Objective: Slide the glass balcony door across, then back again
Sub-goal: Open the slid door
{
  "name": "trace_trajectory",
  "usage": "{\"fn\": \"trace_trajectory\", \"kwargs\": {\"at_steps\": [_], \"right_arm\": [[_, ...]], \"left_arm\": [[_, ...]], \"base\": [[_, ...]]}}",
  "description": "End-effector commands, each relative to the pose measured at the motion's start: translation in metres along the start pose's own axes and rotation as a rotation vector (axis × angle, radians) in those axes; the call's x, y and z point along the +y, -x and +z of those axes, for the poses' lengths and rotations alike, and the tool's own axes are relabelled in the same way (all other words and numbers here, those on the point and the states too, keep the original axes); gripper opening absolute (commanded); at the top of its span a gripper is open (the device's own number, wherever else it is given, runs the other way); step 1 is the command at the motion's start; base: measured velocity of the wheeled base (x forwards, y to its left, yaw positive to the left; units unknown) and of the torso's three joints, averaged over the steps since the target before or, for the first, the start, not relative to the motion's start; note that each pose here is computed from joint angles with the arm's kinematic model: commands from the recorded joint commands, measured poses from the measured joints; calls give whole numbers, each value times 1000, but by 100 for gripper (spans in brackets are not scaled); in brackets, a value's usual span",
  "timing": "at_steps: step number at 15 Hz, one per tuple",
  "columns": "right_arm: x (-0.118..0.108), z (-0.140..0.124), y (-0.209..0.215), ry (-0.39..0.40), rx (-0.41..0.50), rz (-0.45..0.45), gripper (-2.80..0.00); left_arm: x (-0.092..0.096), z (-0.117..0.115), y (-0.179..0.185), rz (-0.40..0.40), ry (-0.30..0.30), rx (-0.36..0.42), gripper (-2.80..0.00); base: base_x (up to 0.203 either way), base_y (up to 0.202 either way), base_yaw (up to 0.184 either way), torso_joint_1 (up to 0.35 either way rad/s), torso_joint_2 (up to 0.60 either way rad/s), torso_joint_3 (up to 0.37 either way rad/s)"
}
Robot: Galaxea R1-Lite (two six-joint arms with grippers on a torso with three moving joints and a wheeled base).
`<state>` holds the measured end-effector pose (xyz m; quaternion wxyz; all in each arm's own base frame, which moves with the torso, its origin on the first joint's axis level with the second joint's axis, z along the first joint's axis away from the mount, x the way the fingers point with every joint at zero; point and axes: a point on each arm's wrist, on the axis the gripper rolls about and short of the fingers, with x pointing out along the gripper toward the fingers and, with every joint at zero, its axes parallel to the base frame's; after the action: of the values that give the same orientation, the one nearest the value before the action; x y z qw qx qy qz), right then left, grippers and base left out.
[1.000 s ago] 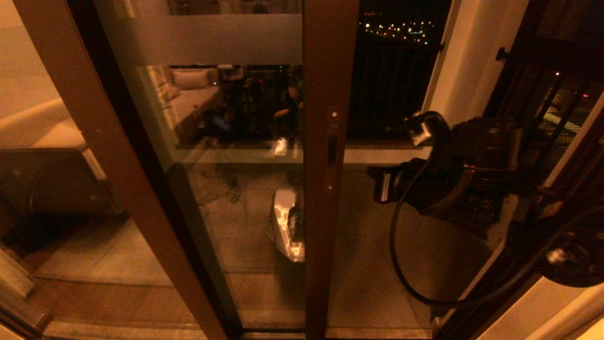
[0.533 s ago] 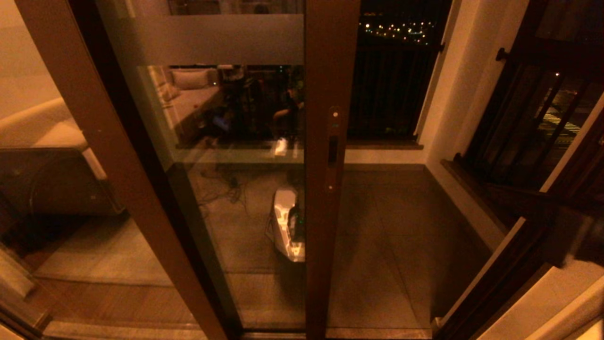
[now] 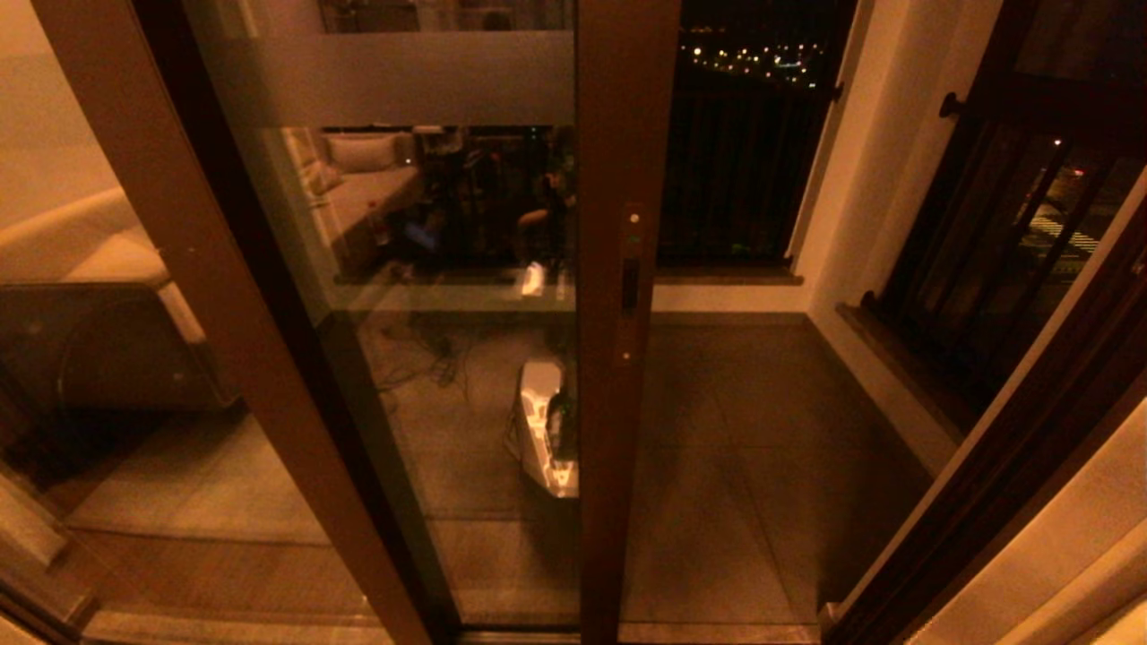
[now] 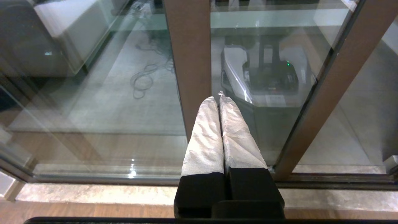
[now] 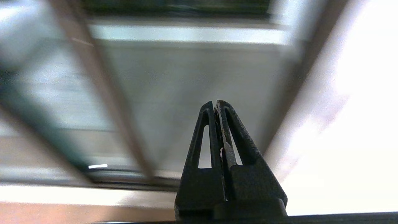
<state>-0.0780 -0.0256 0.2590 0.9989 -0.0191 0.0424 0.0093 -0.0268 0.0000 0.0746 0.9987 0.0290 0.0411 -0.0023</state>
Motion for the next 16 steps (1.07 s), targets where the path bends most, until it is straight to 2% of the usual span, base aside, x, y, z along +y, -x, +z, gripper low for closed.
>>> {"fn": "trace_trajectory", "kwargs": {"at_steps": [1,4,6,7,9,11,12,13,16], "right_arm": [[5,-2,40,8,-44,-116,-280],[2,4,84,34,-58,-132,-280],[23,3,96,70,-59,-214,-280],[31,-1,104,104,-71,-184,-280],[31,-23,120,123,-93,-137,-280],[31,-62,133,156,-126,-118,-280],[31,-78,137,169,-98,-101,-280],[31,-87,135,160,-26,-62,-280],[32,-93,97,105,77,5,-280]], "left_arm": [[0,0,0,1,0,1,-280],[0,0,0,1,0,1,-280],[0,0,0,1,0,1,-280],[0,0,0,1,0,1,-280],[0,0,0,1,0,1,-280],[0,0,0,1,0,1,-280],[0,0,0,-1,0,0,-280],[0,0,0,1,0,1,-280],[0,0,0,1,0,1,-280]], "base": [[0,0,0,0,0,0],[0,0,0,0,0,0],[0,0,0,0,0,0],[0,0,0,0,0,0],[0,0,0,0,0,0],[0,0,0,0,0,0],[0,0,0,0,0,0],[0,0,0,0,0,0],[0,0,0,0,0,0]]}}
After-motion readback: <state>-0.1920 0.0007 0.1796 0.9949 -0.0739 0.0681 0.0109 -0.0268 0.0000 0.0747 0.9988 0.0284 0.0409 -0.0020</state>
